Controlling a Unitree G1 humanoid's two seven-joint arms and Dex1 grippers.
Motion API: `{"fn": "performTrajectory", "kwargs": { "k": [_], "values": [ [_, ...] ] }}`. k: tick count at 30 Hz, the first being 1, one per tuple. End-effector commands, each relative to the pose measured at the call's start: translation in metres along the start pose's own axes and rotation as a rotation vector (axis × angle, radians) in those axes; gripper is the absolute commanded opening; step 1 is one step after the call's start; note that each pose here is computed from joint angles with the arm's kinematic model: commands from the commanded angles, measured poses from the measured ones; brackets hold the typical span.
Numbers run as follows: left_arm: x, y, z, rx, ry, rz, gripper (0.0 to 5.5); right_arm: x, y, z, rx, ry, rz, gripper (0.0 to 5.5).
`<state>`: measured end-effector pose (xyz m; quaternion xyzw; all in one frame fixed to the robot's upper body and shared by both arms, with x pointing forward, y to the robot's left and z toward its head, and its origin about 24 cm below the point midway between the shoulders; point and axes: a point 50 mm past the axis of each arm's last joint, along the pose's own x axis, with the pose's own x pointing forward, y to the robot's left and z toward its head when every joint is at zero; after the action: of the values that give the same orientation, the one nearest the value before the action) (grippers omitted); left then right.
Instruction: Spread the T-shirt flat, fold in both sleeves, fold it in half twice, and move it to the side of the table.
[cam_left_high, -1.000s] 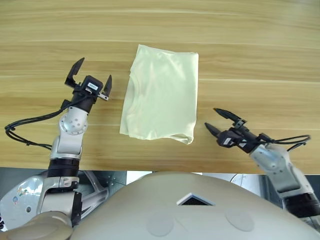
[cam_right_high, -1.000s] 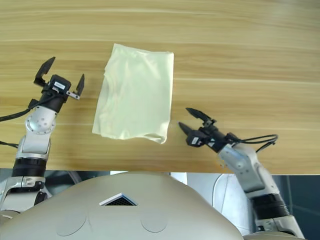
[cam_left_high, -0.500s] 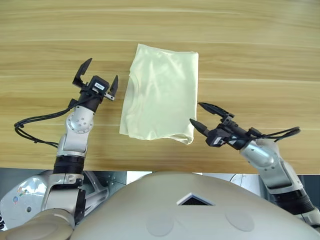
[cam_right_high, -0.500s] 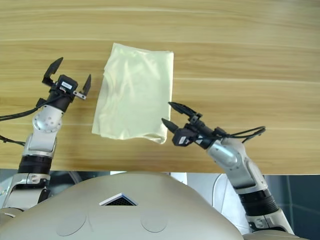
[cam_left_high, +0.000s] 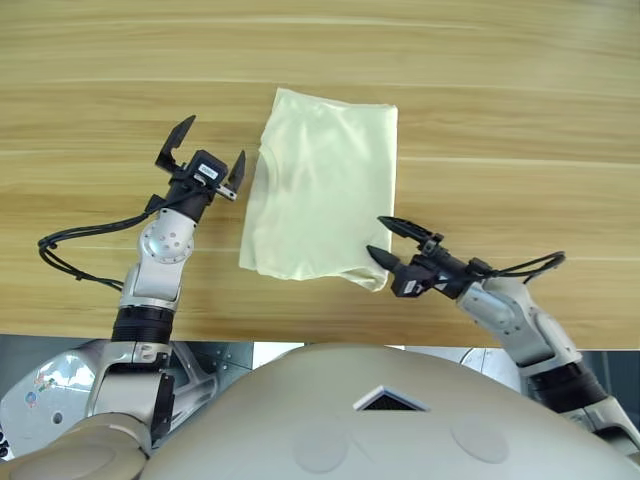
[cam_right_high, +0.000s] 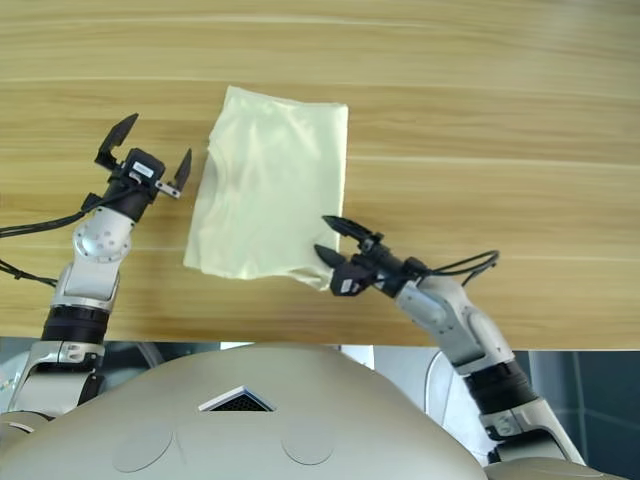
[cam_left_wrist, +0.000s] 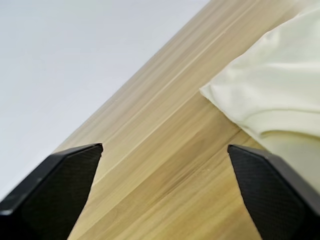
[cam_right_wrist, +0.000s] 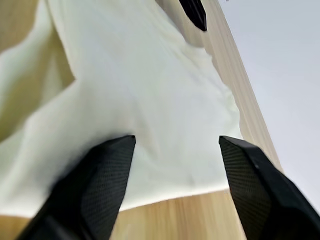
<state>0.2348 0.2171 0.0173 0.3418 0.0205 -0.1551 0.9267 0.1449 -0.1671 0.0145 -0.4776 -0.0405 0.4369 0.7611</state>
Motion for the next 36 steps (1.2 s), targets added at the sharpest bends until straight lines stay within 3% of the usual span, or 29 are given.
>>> {"fn": "performTrajectory", "kwargs": {
  "k": [1,6,9,12,29,32,36],
  "values": [
    [0.002,-0.005,0.005,0.000,-0.028,-0.032,4.64,-0.024,0.004,-0.028,-0.021,0.169,0.104,3.11],
    [0.001,-0.003,0.005,-0.002,-0.024,-0.017,4.64,-0.013,-0.011,-0.009,0.024,0.037,-0.006,3.11],
    [0.000,0.001,0.004,0.000,-0.021,0.003,4.64,-0.016,-0.038,0.015,0.125,-0.101,-0.177,3.11],
    [-0.001,0.004,0.004,0.002,-0.023,0.016,4.64,-0.023,-0.042,0.017,0.157,-0.118,-0.186,3.11],
    [0.006,0.014,0.013,0.061,-0.071,-0.022,4.64,-0.036,0.044,-0.007,0.201,0.112,0.123,3.11],
    [0.007,0.010,0.015,0.092,-0.091,-0.069,4.64,-0.036,0.037,-0.009,0.159,0.113,0.115,3.11],
    [-0.007,0.012,0.022,0.120,-0.181,-0.191,4.64,-0.030,-0.004,0.020,0.214,-0.119,-0.127,3.11]
  ]
}}
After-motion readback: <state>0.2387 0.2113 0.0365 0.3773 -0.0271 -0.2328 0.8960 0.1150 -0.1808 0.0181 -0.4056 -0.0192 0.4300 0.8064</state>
